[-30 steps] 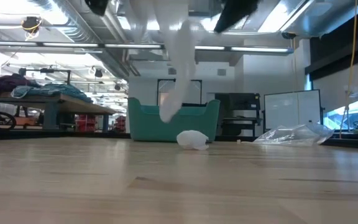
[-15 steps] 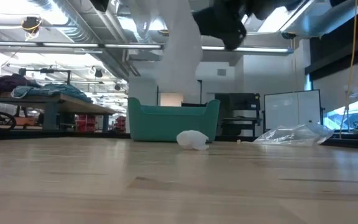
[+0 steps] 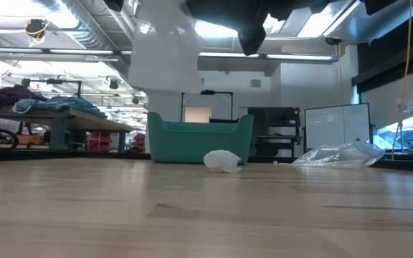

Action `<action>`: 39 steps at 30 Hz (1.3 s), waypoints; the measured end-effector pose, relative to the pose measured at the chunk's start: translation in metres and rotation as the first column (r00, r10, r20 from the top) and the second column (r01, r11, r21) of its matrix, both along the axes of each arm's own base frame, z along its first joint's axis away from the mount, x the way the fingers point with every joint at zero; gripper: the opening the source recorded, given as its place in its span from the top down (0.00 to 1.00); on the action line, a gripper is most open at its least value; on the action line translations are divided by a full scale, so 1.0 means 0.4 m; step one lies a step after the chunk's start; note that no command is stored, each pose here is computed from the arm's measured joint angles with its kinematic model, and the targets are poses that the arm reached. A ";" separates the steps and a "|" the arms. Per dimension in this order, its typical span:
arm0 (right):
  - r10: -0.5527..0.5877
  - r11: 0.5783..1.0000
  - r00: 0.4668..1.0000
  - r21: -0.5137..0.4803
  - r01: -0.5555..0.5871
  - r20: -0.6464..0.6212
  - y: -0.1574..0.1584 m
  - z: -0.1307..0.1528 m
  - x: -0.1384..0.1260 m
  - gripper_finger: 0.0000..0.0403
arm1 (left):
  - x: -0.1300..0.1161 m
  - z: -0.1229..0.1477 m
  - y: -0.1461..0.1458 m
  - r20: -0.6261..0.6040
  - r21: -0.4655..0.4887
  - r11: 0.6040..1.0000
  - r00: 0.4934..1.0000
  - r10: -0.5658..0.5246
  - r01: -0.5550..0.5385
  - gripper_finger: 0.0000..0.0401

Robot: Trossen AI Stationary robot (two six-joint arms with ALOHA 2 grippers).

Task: Roll bandage
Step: Roll the bottom white bandage

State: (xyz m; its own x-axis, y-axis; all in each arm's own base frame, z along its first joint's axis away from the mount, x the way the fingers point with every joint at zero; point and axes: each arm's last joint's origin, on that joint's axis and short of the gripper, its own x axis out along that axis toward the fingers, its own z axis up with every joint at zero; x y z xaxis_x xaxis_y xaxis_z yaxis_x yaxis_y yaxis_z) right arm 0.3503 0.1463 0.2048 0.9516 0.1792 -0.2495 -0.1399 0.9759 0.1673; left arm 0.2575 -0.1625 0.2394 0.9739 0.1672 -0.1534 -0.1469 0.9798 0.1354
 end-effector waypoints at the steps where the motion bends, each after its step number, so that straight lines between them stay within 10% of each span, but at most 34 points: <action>1: 0.000 1.000 1.000 0.000 0.000 0.000 0.000 0.000 0.000 0.71 | 0.000 0.000 0.000 -0.001 0.001 1.000 1.000 0.000 0.000 0.90; 5: 0.029 0.999 0.999 0.024 -0.029 0.013 0.012 0.005 -0.003 0.96 | 0.000 0.000 0.000 -0.001 0.001 1.000 1.000 0.000 0.000 0.90; 15: 0.173 0.981 0.975 -0.109 -0.159 0.141 0.137 0.136 -0.017 0.98 | 0.000 -0.002 0.001 -0.008 0.008 1.000 1.000 0.005 -0.005 0.90; 25: -0.097 0.908 0.995 -0.412 0.075 -0.034 0.022 0.370 0.052 0.99 | -0.002 -0.003 -0.008 -0.019 0.024 0.997 0.998 -0.067 0.068 0.90; 30: -0.385 0.779 0.917 -0.569 0.263 -0.102 -0.124 0.446 0.036 0.92 | -0.012 0.005 -0.029 -0.043 -0.030 0.971 0.970 -0.240 0.239 0.90; 39: -0.547 0.822 0.697 -0.456 0.341 -0.463 -0.283 0.375 -0.009 0.68 | -0.051 0.124 -0.068 -0.040 -0.154 0.914 0.922 -0.384 0.374 0.90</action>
State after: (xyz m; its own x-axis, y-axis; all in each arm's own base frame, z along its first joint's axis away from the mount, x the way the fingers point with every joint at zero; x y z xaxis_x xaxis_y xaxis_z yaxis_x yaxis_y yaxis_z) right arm 0.3467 0.0332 0.3548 0.5675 -0.4134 -0.7121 0.3412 0.9052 -0.2535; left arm 0.2369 -0.1897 0.2892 0.9462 -0.2410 -0.2159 0.2443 0.9696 -0.0116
